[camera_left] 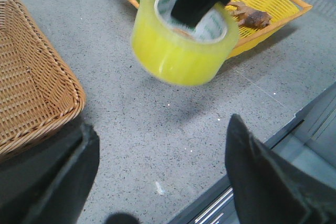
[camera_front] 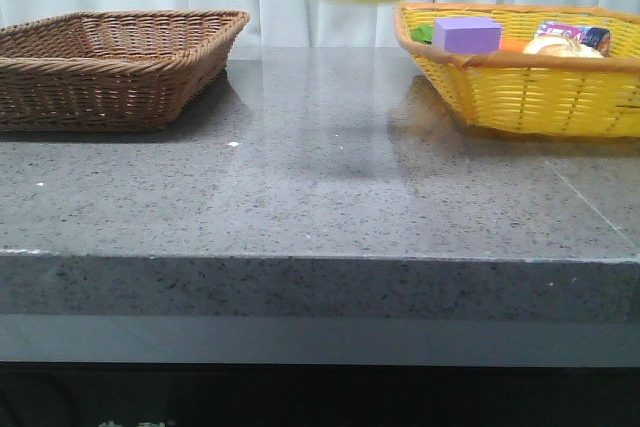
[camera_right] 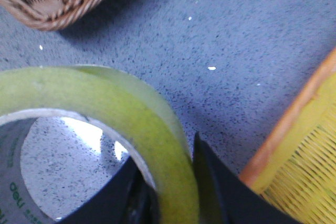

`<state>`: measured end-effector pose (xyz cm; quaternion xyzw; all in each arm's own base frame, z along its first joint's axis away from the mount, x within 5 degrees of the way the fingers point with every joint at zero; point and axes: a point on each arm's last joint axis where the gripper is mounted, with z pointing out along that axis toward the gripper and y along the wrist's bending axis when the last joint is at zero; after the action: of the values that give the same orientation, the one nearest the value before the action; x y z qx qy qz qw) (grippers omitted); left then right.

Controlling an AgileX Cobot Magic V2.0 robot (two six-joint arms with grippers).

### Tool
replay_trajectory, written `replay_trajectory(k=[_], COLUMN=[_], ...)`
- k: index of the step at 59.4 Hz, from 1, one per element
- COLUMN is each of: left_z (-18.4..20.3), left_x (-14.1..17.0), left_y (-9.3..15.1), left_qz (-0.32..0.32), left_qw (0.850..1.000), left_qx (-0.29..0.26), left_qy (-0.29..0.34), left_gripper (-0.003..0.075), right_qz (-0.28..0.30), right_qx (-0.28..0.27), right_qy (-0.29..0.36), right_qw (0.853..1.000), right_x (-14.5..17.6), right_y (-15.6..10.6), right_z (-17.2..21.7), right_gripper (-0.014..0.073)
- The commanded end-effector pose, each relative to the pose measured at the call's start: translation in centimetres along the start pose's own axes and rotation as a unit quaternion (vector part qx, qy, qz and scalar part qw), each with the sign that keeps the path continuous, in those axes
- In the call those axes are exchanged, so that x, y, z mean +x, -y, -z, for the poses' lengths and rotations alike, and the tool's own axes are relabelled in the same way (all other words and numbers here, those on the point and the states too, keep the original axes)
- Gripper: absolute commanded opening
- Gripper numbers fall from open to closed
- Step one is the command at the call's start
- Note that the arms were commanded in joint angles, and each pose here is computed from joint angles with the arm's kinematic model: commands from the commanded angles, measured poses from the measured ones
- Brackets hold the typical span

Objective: Transfer tape with both arms
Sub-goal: 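Lift the tape roll out of the yellow basket and lower it onto the table, then release the tape roll and raise the right gripper away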

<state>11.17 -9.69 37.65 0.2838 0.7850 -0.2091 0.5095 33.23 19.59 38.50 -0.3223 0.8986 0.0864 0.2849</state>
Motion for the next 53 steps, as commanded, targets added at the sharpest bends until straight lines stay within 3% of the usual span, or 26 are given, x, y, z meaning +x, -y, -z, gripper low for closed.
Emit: replay_trajectory(k=[1, 20, 39, 46, 53], left_z=[0.6, 0.6, 0.6, 0.6, 0.6], left_x=[-1.6, -1.6, -1.6, -1.6, -1.6], left_y=[0.2, 0.2, 0.2, 0.2, 0.2], left_qz=[0.004, 0.004, 0.004, 0.004, 0.004], left_qw=[0.999, 0.999, 0.999, 0.999, 0.999], left_qx=[0.007, 0.007, 0.007, 0.007, 0.007], left_qy=[0.051, 0.051, 0.051, 0.051, 0.051], left_gripper=[0.0493, 0.0493, 0.0493, 0.0493, 0.0493], right_qz=[0.023, 0.036, 0.047, 0.046, 0.045], right_qx=[0.02, 0.027, 0.038, 0.036, 0.034], right_qy=[0.053, 0.028, 0.003, -0.004, -0.007], right_qw=[0.998, 0.999, 0.998, 0.998, 0.998], right_x=[-1.3, -1.7, -1.4, -1.3, -1.2], right_y=[-0.3, -0.3, 0.1, 0.1, 0.0], right_z=[1.2, -4.6, -7.4, -7.9, -8.0], right_gripper=[0.0122, 0.0122, 0.0127, 0.0193, 0.0318])
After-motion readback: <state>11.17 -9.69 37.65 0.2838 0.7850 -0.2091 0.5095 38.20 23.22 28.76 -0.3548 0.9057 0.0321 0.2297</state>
